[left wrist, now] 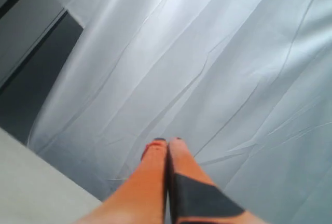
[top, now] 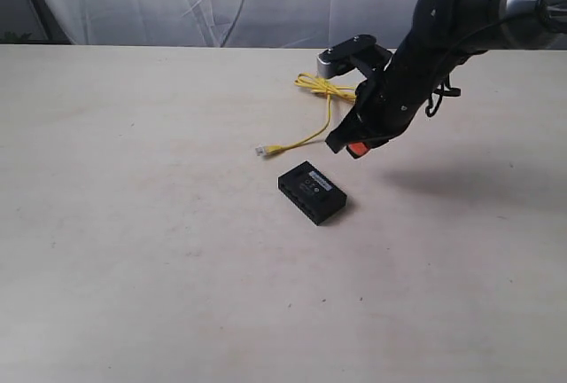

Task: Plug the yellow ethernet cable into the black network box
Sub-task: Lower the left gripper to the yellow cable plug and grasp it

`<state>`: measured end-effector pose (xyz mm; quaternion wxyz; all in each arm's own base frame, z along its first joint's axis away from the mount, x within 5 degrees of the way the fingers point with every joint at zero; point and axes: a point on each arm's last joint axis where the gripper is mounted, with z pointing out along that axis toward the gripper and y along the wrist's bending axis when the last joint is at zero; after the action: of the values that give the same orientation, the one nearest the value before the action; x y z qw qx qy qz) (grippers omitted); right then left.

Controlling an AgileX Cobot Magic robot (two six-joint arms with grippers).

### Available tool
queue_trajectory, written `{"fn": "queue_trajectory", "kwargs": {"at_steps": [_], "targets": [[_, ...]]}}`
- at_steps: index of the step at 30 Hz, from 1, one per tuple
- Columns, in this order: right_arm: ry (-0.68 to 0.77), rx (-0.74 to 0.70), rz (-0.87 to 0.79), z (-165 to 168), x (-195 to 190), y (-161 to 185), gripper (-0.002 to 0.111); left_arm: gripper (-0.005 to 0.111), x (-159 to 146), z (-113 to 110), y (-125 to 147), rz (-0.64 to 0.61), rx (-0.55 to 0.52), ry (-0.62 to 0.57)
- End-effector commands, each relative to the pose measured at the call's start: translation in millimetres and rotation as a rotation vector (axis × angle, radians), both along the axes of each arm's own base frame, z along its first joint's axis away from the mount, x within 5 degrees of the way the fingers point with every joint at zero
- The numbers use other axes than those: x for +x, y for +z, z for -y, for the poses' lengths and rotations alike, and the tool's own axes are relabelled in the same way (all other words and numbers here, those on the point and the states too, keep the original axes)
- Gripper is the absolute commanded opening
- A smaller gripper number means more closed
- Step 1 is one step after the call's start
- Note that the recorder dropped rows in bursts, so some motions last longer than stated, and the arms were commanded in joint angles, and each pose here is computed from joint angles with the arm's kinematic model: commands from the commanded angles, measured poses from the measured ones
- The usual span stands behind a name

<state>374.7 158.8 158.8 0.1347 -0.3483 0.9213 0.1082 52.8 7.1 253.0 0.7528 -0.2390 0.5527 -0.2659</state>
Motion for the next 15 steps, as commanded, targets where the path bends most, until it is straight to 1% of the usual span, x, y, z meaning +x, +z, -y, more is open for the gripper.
{"fn": "queue_trajectory", "kwargs": {"at_steps": [1, 2, 3, 4, 5, 7, 8, 9, 10, 11, 12, 13, 14, 15], "targets": [[-0.006, -0.019, 0.011, 3, 0, 7, -0.001, 0.000, 27, 6, 31, -0.152, 0.194, -0.021], [-0.009, -0.014, 0.012, 3, 0, 7, -0.001, 0.000, 37, 8, 35, -0.213, 0.241, -0.035], [-0.024, 0.005, 0.022, 2, 2, 8, -0.001, 0.000, 64, 12, 45, -0.380, 0.358, -0.078], [-0.030, 0.013, 0.019, 1, 2, 7, -0.001, 0.000, 76, 13, 48, -0.453, 0.410, -0.095], [-0.040, 0.026, 0.015, 0, 2, 7, -0.001, 0.000, 107, 15, 53, -0.633, 0.525, -0.146], [-0.048, 0.035, 0.005, -1, 2, 5, -0.001, 0.000, 138, 18, 55, -0.794, 0.629, -0.231], [-0.053, 0.042, 0.000, -2, 2, 4, -0.001, 0.000, 154, 21, 55, -0.854, 0.668, -0.289], [-0.058, 0.048, -0.010, -2, 2, 2, -0.001, 0.000, 165, 24, 54, -0.893, 0.690, -0.345], [-0.053, 0.046, -0.027, -3, 1, -2, -0.001, 0.000, 193, 36, 51, -0.937, 0.709, -0.522], [-0.031, 0.034, -0.034, -2, 1, -5, -0.001, 0.000, 210, 47, 47, -0.928, 0.704, -0.665], [-0.038, 0.033, -0.059, 4, 3, -11, -0.001, 0.000, 226, 59, 42, -0.886, 0.676, -0.797], [-0.056, 0.061, -0.088, 12, 5, -13, -0.001, 0.000, 241, 70, 35, -0.830, 0.645, -0.903], [-0.067, 0.113, -0.113, 22, 9, -15, -0.001, 0.000, 257, 82, 26, -0.787, 0.633, -0.972], [-0.129, 0.216, -0.153, 36, 13, -12, -0.001, 0.000, 277, 96, 15, -0.779, 0.672, -1.016]]}}
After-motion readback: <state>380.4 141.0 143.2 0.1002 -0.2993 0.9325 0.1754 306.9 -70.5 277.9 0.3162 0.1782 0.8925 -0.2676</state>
